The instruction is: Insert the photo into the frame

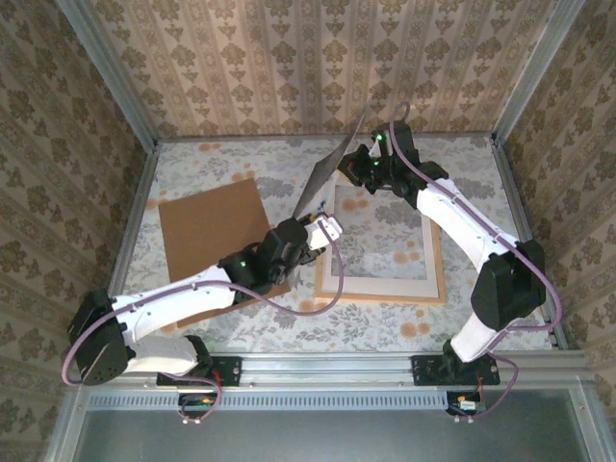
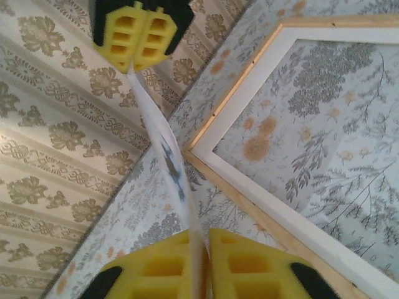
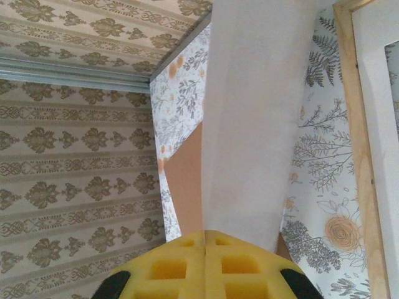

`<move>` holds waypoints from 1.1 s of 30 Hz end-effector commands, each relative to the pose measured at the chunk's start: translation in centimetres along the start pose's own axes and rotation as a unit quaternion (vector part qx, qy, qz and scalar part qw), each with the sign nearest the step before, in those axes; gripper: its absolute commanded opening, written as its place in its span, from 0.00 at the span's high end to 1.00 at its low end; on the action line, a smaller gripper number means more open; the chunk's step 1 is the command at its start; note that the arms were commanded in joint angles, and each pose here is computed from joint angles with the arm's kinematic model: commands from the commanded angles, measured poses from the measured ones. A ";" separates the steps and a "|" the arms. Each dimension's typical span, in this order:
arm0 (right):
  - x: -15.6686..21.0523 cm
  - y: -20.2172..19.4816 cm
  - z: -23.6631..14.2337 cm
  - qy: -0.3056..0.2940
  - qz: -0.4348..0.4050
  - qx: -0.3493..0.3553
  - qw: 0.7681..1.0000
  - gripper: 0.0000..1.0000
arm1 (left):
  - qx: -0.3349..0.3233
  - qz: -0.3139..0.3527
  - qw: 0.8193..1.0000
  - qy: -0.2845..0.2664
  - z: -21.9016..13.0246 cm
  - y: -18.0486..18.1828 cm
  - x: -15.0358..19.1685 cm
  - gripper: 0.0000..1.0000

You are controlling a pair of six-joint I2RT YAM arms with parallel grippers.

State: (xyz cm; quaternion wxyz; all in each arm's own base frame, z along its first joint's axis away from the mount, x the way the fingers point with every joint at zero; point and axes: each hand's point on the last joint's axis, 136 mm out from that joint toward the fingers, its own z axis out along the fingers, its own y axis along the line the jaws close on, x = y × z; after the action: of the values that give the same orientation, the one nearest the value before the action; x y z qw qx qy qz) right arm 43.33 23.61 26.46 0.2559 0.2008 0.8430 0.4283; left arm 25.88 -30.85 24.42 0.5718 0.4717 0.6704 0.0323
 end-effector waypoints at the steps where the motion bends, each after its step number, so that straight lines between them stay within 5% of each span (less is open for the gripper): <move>1: -0.9 0.5 0.0 -0.008 -0.011 0.001 1.000 1.00 | -0.019 -0.035 0.999 -0.024 -0.5 1.9 -2.0 1.00; 3: -1.1 0.8 -0.3 -0.006 -0.018 -0.003 1.000 0.97 | -0.017 -0.059 0.998 -0.025 -0.4 2.5 -2.4 1.00; 8: -4.3 2.9 -4.8 -0.040 -0.048 -0.048 0.997 0.50 | -0.033 -0.165 0.985 -0.039 -1.8 6.8 -5.6 1.00; 10: -5.7 4.0 -8.4 -0.069 -0.070 -0.063 0.993 0.39 | -0.022 -0.205 0.976 -0.064 -2.9 7.8 -7.6 1.00; 14: -7.7 4.5 -16.2 -0.146 -0.109 -0.057 0.982 0.31 | 0.032 -0.309 0.942 -0.130 -4.8 8.7 -12.0 1.00; 18: -8.5 2.7 -23.0 -0.216 -0.144 0.008 0.966 0.24 | 0.095 -0.416 0.888 -0.172 -4.9 8.5 -15.2 1.00; 22: -8.1 1.9 -26.6 -0.242 -0.185 0.066 0.950 0.19 | 0.103 -0.550 0.819 -0.128 -2.4 9.1 -12.8 1.00; 25: -7.5 2.8 -26.9 -0.226 -0.201 0.057 0.951 0.02 | 0.088 -0.572 0.811 -0.085 -0.2 8.5 -10.3 1.00; 29: -8.0 2.2 -25.0 -0.200 -0.185 0.053 0.961 0.00 | 0.110 -0.601 0.791 -0.041 2.2 6.8 -7.6 1.00; 33: -8.3 1.0 -22.9 -0.184 -0.172 0.047 0.967 0.00 | 0.087 -0.693 0.716 -0.003 5.0 5.0 -2.3 1.00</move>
State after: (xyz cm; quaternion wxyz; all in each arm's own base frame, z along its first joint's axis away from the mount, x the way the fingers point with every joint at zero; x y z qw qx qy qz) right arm 35.75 4.87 43.48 0.4984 0.1436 0.8052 0.2875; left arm 31.83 -32.57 31.16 0.4540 0.0211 0.7996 -0.3927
